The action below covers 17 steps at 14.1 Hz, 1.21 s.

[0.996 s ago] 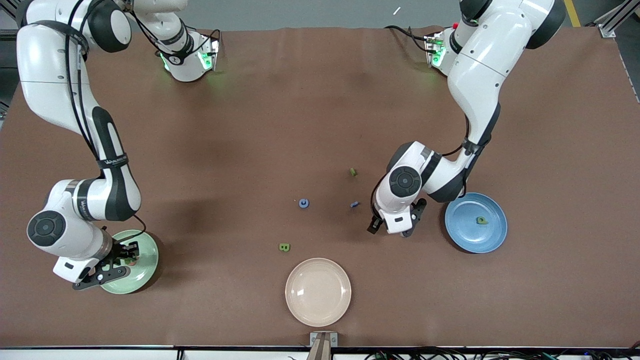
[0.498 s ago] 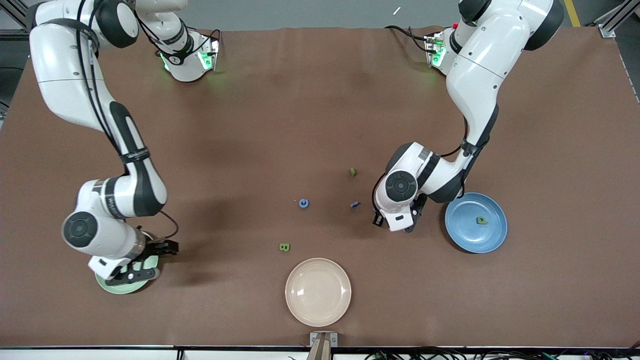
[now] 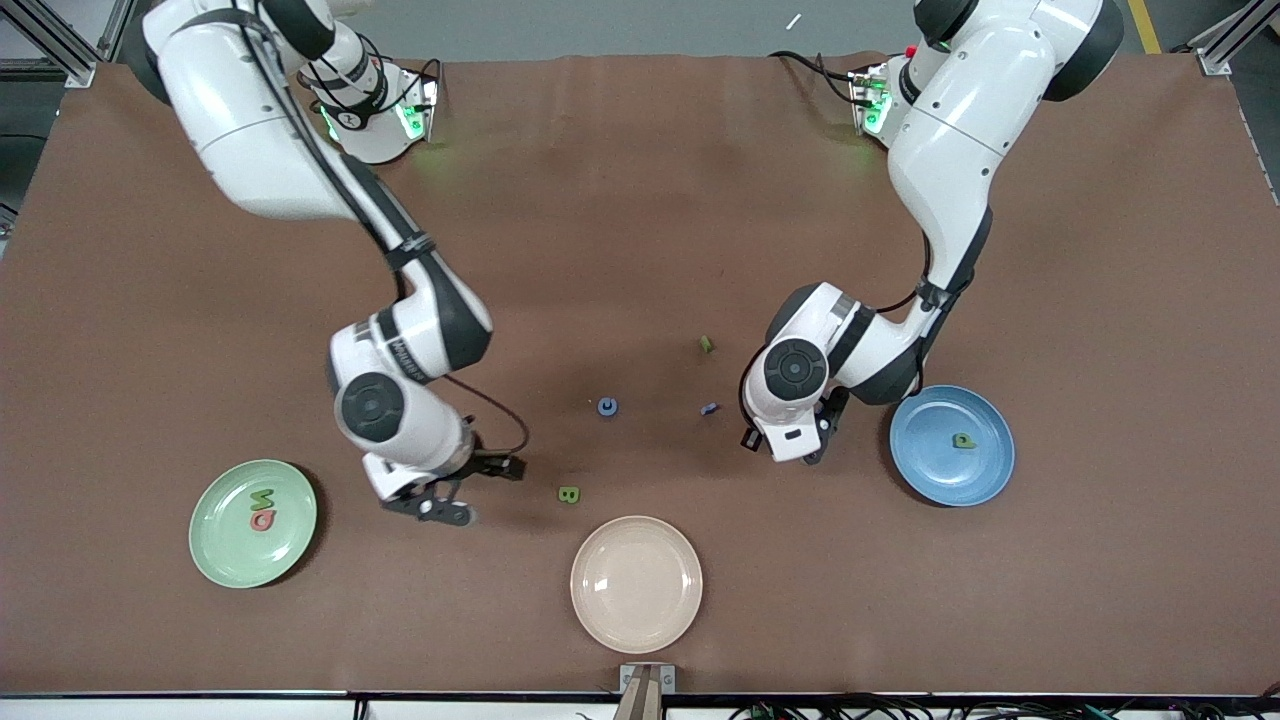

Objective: Sort upper and lower case letters into plates

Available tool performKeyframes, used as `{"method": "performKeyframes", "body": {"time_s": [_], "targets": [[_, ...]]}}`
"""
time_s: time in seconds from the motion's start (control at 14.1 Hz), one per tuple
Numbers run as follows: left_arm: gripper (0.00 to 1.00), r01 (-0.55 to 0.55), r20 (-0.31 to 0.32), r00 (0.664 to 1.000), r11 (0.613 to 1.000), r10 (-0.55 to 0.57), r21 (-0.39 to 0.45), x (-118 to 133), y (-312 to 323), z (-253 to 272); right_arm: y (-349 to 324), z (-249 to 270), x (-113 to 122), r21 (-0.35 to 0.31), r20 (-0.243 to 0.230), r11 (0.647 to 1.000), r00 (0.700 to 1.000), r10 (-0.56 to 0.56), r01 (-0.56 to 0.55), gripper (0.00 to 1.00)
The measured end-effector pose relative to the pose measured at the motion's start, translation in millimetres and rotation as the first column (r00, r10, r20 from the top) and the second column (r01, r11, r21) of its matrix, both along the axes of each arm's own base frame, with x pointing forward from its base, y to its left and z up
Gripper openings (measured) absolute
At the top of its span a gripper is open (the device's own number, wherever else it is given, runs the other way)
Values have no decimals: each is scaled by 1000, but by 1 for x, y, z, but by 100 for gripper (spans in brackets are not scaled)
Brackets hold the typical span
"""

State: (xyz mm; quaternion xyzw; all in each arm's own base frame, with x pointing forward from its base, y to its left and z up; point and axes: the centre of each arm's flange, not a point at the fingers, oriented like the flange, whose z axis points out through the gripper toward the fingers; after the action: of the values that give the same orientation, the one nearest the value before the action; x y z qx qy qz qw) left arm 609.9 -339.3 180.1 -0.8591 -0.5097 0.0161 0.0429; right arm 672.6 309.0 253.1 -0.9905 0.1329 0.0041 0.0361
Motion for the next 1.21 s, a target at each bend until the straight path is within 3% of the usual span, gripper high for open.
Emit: {"method": "performKeyframes", "body": {"time_s": [0.21, 0.43, 0.64, 0.93, 1.0, 1.07, 1.21], "targets": [[27, 52, 63, 996, 997, -55, 55, 39, 53, 16, 62, -5, -35, -8, -24, 993, 993, -118, 118, 100], [27, 127, 74, 988, 990, -132, 67, 74, 132, 40, 105, -19, -65, -19, -40, 982, 982, -187, 186, 100], [27, 202, -4, 979, 976, -203, 83, 88, 214, 61, 128, -40, -87, -34, -57, 976, 975, -216, 214, 100], [27, 225, -117, 970, 971, -215, 79, 74, 255, 47, 146, -72, -106, -50, -47, 972, 972, -232, 229, 97], [32, 225, -139, 967, 971, -213, 77, 67, 256, 38, 148, -76, -107, -50, -43, 972, 972, -231, 229, 97], [41, 224, -153, 966, 972, -211, 76, 62, 256, 32, 149, -78, -108, -50, -41, 973, 972, -229, 227, 90], [62, 233, -150, 964, 970, -220, 69, 60, 248, 38, 150, -77, -107, -47, -32, 974, 974, -224, 223, 70]]}}
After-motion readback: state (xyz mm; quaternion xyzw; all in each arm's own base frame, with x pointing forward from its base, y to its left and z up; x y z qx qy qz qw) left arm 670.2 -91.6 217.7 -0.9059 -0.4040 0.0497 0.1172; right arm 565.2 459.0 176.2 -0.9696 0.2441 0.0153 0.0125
